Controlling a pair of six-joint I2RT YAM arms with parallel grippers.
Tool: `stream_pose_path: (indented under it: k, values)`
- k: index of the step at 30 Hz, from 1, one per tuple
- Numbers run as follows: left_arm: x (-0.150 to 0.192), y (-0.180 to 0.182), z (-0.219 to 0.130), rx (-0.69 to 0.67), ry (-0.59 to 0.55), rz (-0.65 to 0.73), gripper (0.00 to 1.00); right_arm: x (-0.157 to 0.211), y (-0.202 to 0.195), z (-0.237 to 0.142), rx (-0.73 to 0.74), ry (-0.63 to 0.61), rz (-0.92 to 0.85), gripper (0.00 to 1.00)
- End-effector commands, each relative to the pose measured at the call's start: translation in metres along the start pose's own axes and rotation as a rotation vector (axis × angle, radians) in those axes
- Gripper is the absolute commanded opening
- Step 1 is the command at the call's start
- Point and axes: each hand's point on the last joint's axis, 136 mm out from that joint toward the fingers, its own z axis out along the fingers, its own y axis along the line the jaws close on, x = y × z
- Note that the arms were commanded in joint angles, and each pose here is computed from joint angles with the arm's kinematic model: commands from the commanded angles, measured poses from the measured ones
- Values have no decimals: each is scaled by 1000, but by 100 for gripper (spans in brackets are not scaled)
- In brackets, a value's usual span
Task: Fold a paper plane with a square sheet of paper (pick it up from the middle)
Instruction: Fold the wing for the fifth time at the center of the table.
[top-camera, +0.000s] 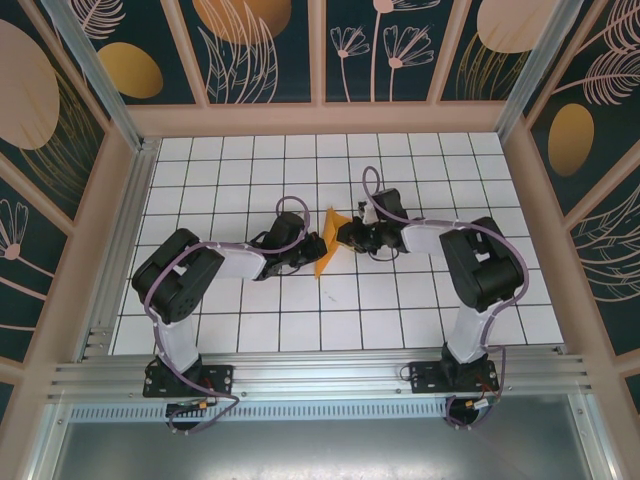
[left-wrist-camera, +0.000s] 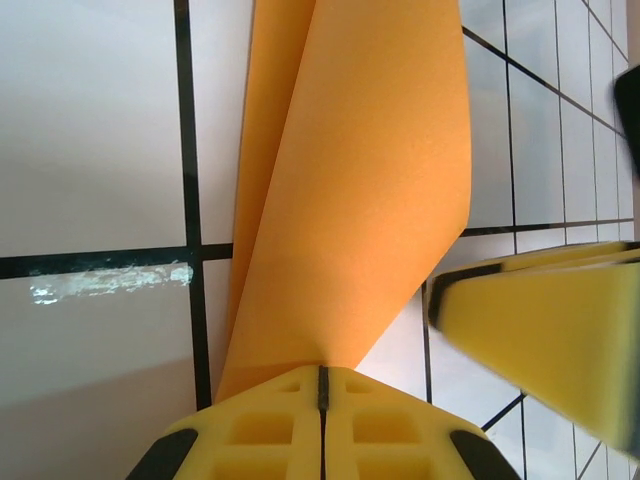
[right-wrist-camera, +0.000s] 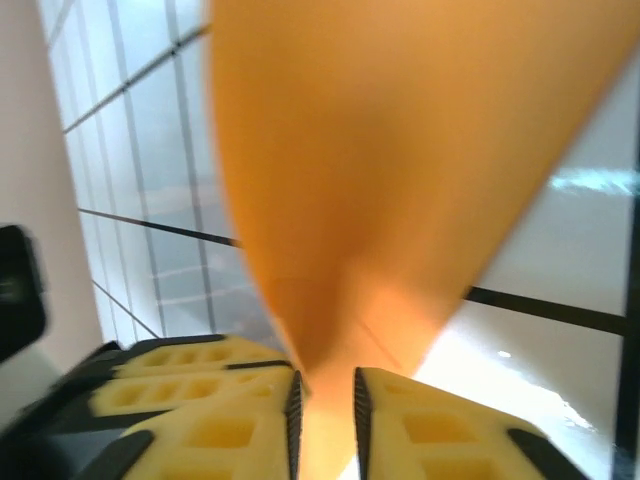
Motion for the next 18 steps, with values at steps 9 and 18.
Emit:
stream_pose_path:
  k: [9, 18]
  values:
    - [-8, -5, 6, 24, -9, -6, 8, -19, 12, -2, -4, -39, -117, 37]
    - [-8, -6, 6, 20, -7, -2, 8, -15, 8, 14, -7, 32, -141, 35]
